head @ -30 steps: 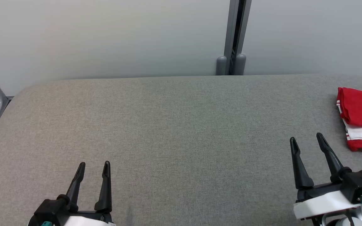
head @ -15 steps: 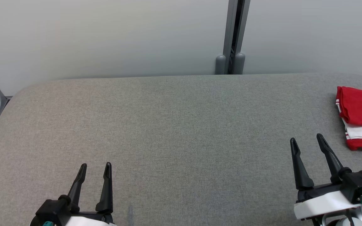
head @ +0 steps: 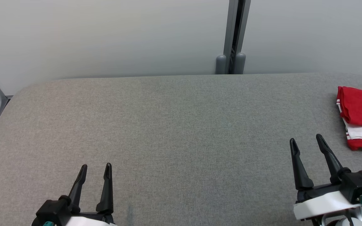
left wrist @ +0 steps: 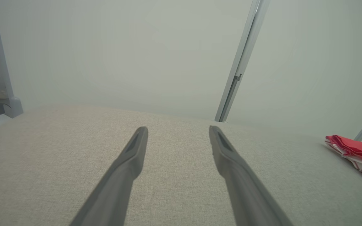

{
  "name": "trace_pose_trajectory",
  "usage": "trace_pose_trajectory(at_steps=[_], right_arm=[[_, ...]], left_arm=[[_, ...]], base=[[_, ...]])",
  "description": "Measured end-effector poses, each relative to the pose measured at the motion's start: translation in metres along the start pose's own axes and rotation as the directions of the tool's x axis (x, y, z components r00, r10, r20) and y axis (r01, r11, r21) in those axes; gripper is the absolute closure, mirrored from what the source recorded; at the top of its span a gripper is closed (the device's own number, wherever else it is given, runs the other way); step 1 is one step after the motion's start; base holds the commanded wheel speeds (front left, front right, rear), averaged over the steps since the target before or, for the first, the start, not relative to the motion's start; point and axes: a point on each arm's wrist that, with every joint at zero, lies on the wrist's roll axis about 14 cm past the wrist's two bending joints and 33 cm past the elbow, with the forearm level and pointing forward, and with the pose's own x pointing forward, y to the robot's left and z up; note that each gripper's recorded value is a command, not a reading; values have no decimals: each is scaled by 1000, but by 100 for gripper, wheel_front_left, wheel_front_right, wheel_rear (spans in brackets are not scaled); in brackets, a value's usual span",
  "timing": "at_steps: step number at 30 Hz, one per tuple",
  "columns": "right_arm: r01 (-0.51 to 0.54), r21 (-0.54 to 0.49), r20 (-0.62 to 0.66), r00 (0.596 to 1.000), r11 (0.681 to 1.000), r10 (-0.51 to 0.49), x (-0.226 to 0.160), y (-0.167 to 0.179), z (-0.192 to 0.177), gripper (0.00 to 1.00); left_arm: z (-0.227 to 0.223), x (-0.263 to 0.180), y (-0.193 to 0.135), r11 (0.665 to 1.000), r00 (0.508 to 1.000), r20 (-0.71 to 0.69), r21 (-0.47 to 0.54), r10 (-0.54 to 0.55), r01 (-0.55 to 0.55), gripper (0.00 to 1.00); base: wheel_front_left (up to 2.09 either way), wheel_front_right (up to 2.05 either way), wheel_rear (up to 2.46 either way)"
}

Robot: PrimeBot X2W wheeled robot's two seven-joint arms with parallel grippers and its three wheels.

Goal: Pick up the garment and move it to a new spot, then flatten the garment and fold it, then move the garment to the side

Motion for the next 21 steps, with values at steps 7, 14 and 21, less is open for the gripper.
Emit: trace_pose_trajectory(at_steps=[7,14,21], right_arm=[[-8,1,1,1000,1000,8,1,3,0,0],[-12,11,-32,999,1000,12,-3,6,-10,100],[38,87,-115,993,996,-28,-16,0,-33,100]], left_arm=[[1,0,3,1000,1000,5,-8,10,-10,0],[-8,-6,8,999,999,-24,-26,36,-37,100],[-29,-16,12,994,993,-99,-83,63,-71,100]], base=[[0,0,0],[0,0,0],[0,0,0]])
